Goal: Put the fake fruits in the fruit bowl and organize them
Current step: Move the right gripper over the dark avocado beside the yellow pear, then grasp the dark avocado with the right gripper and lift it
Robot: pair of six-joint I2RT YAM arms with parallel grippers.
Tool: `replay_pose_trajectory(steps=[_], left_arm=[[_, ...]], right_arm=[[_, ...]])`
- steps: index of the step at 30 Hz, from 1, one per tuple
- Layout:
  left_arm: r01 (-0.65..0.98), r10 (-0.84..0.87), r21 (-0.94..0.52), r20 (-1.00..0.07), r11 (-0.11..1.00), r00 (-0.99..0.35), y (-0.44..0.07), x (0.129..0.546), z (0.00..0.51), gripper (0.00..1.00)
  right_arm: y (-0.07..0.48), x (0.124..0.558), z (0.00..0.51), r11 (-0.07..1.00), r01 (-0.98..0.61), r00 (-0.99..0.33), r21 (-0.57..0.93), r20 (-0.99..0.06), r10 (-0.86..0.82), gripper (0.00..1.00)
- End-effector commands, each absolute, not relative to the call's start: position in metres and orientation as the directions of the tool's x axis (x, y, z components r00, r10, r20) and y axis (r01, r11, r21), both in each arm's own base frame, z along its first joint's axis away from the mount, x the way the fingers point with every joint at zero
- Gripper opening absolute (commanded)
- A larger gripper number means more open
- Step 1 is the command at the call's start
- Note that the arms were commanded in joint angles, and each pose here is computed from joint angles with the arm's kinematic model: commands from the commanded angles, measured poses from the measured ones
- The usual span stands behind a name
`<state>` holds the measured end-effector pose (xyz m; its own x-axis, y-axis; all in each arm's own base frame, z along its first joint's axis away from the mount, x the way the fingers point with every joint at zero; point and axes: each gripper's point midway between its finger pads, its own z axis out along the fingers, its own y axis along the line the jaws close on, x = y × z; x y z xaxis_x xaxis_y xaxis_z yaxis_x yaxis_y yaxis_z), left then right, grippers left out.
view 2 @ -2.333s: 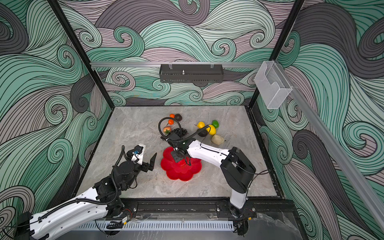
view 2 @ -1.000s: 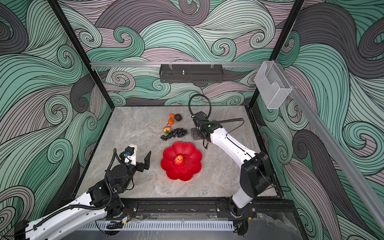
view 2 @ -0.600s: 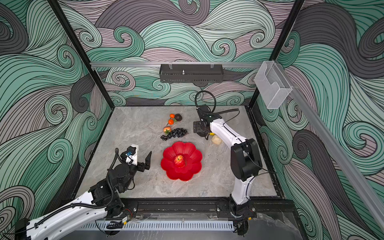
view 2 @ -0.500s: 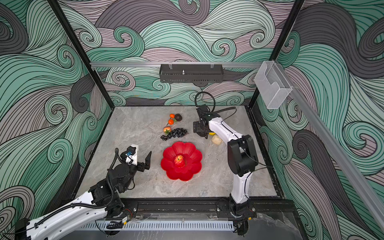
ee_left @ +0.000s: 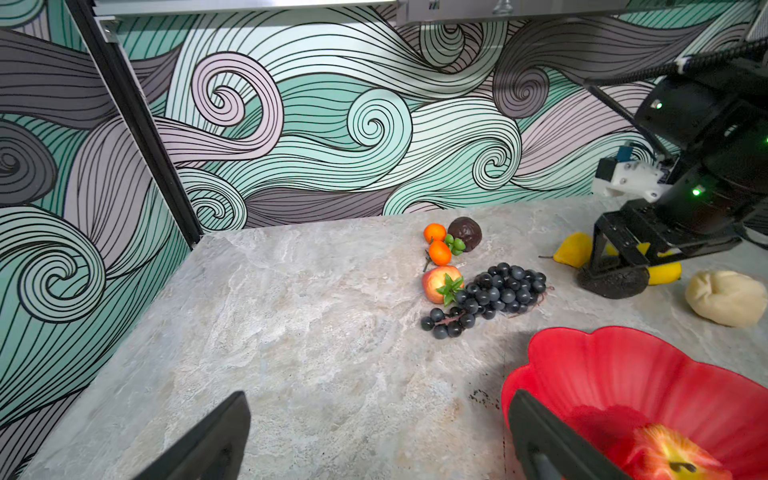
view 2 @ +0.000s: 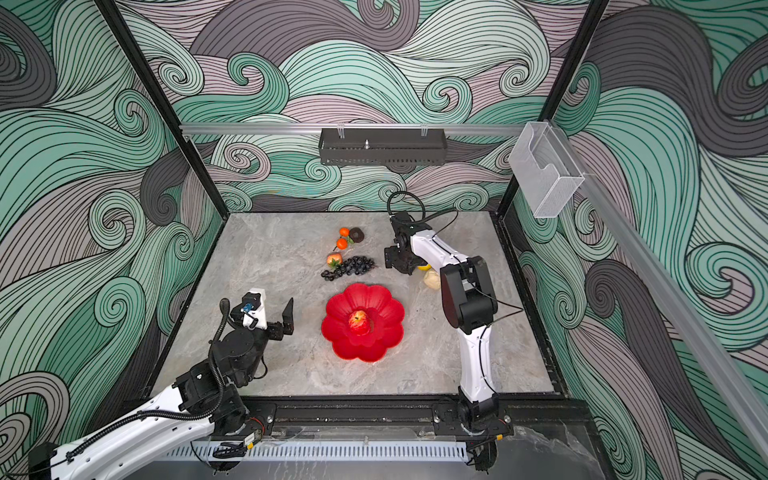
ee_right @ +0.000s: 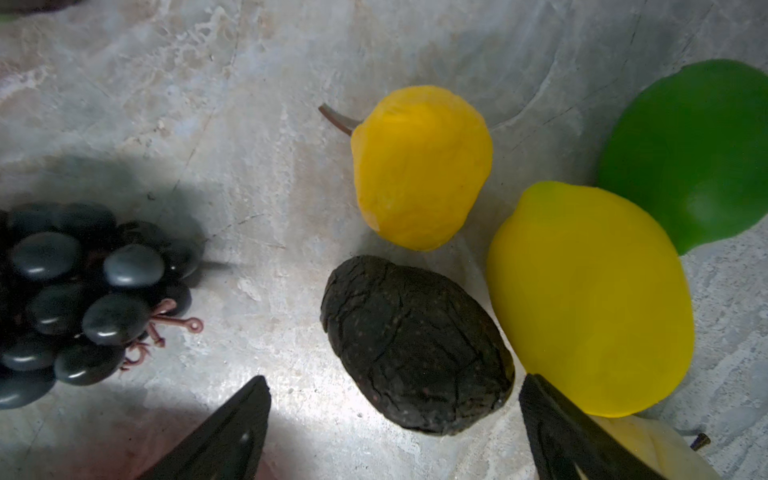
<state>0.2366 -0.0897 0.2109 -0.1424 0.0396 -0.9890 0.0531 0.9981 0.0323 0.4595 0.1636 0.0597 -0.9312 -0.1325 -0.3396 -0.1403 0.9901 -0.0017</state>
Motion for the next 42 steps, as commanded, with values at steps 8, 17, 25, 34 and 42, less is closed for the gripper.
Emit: replay_pose_trajectory(steps=[8,17,25,34,42], left_arm=[[-0.013,-0.001,0.001,-0.992,1.0,-0.125,-0.076,0.237,0.211,0.99],[-0.005,0.001,0.002,-0.992,1.0,-0.129,-0.077,0.238,0.211,0.99],[-0.005,0.0,0.001,-0.992,1.0,-0.128,-0.076,0.238,0.211,0.99],[-0.003,0.0,0.0,-0.991,1.0,-0.131,-0.077,0.238,0.209,0.99],[0.009,0.003,0.002,-0.989,1.0,-0.146,-0.083,0.243,0.203,0.99]], right_arm=[[0.193,0.436,0.059,0.969,-0.249,-0.926,0.006,-0.295,-0.236,0.82],[0.184,0.446,0.053,0.973,-0.223,-0.93,-0.065,-0.285,-0.232,0.92],[0.191,0.462,0.041,0.977,-0.204,-0.937,-0.059,-0.277,-0.212,0.84],[0.192,0.466,0.031,0.979,-0.197,-0.942,-0.06,-0.264,-0.206,0.65],[0.193,0.463,0.041,0.977,-0.205,-0.938,-0.054,-0.275,-0.212,0.53]])
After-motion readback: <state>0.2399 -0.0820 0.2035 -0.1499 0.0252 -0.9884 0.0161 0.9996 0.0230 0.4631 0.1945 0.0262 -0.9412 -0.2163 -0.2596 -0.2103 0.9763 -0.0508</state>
